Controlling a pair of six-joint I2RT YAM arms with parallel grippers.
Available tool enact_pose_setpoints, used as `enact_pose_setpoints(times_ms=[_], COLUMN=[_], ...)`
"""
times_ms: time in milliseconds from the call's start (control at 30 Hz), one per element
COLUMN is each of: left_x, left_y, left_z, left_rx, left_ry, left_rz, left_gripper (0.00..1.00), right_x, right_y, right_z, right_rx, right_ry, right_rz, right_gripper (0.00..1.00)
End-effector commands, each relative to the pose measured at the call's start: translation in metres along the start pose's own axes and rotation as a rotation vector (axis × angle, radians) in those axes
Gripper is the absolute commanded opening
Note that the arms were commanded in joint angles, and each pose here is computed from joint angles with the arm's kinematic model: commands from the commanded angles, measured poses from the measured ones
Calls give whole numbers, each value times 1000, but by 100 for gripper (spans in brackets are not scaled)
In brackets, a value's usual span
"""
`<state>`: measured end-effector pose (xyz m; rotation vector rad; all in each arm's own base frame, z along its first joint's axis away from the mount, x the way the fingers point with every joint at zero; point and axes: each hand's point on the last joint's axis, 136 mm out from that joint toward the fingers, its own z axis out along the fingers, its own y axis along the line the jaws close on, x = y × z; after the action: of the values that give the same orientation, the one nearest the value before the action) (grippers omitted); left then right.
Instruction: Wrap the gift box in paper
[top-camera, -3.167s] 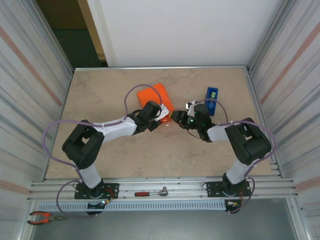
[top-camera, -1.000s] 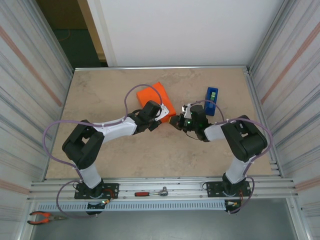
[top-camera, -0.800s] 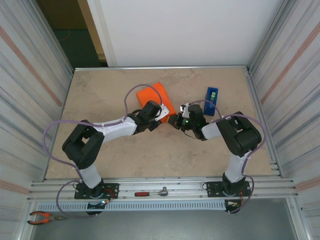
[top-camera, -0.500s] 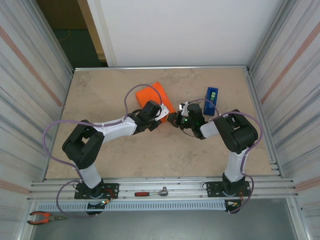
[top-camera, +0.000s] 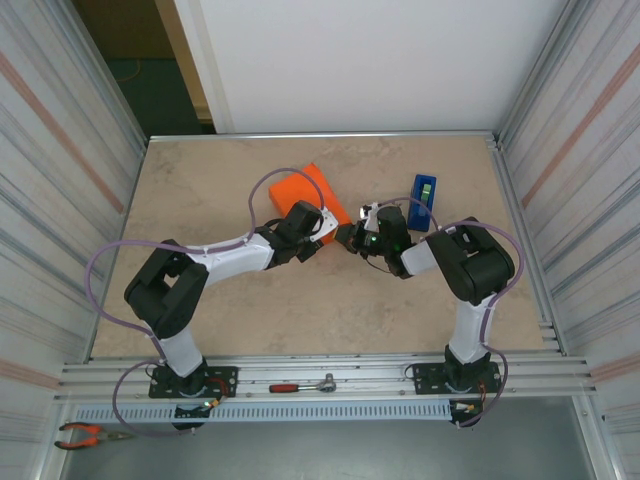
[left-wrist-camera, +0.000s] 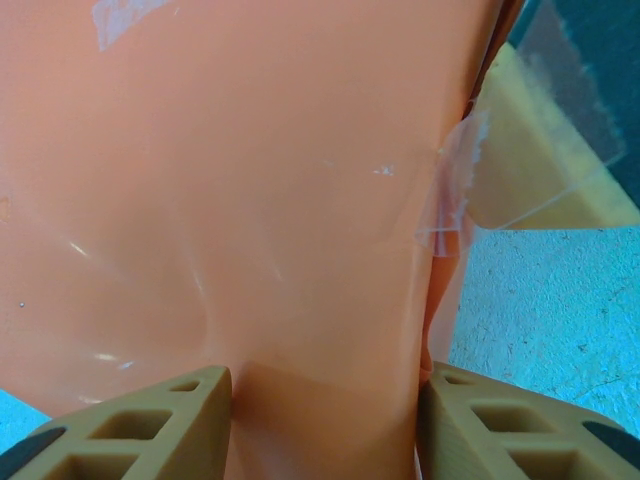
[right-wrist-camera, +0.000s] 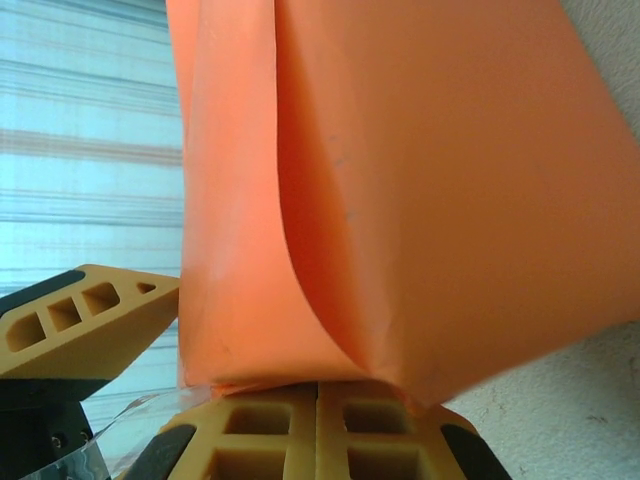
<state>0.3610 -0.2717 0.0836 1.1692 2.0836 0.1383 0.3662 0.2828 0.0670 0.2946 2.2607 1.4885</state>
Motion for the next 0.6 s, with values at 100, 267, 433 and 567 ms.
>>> enact_pose_setpoints(times_ms=[100,267,433,567], left_x=[26,26,26,26], left_y=[-24,-24,-24,-24], left_z=[7,7,7,7], left_rx=[100,100,100,100], left_ry=[95,95,95,96], left_rz=[20,21,21,21], left_gripper=[49,49,49,49], right_x=[-11,-17,-32,-46], right_y=[9,12,21,35], right_z=[-16,-34,-51,-52], right_rx=[-35,-25,-18,-51], right_ry=[-47,-75,-108,-103], right_rz=[-13,-17,-32,-41], right_gripper=[0,0,0,0])
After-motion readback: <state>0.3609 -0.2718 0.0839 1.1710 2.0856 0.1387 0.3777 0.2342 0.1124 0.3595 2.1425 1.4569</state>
